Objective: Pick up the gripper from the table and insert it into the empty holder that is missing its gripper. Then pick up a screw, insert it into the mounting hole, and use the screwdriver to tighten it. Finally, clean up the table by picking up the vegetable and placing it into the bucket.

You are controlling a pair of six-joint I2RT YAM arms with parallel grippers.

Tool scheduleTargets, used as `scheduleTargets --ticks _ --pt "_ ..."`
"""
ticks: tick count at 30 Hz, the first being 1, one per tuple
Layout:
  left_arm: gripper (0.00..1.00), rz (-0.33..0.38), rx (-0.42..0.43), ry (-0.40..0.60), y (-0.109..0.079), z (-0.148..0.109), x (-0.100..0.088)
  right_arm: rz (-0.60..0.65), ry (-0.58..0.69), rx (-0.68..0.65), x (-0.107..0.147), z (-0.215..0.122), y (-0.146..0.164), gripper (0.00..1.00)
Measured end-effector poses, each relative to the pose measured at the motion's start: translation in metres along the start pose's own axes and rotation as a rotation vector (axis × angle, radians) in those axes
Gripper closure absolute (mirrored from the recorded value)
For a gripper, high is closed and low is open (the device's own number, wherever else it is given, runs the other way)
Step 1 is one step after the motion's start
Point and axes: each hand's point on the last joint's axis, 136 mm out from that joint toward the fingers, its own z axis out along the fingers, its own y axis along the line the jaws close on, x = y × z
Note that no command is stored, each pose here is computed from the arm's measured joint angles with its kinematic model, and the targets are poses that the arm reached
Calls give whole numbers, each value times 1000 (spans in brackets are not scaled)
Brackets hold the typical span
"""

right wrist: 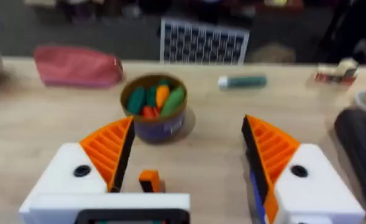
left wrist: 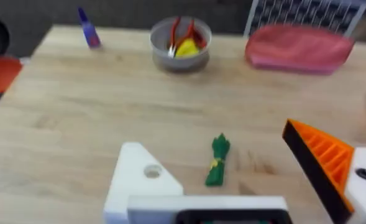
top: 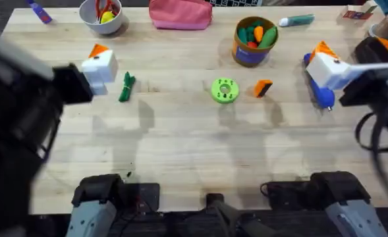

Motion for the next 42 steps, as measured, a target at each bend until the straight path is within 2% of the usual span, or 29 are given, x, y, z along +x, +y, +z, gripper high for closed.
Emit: scheduleTargets --ticks 5,9,13,17,21,26,32,37,42 --pt "15 27 -2 266 0 25 3 6 294 1 13 14 0 7" --pt "15 38 0 453 0 46 14 10 509 2 29 21 0 8" --pt "15 44 2 595 -1 65 31 13 689 3 47 26 -1 7" --pt "16 47 3 697 -1 81 54 15 802 3 68 33 -1 8" --pt "15 48 4 752 -1 90 67 16 855 3 79 38 -1 8" --pt "15 48 4 752 -1 91 67 16 854 4 79 39 -1 7" --pt "16 116 61 760 4 93 70 16 854 3 79 39 -1 8" --pt "16 133 147 851 12 105 95 16 854 3 79 39 -1 8" --pt "15 168 243 963 2 129 127 16 854 3 79 39 -1 8"
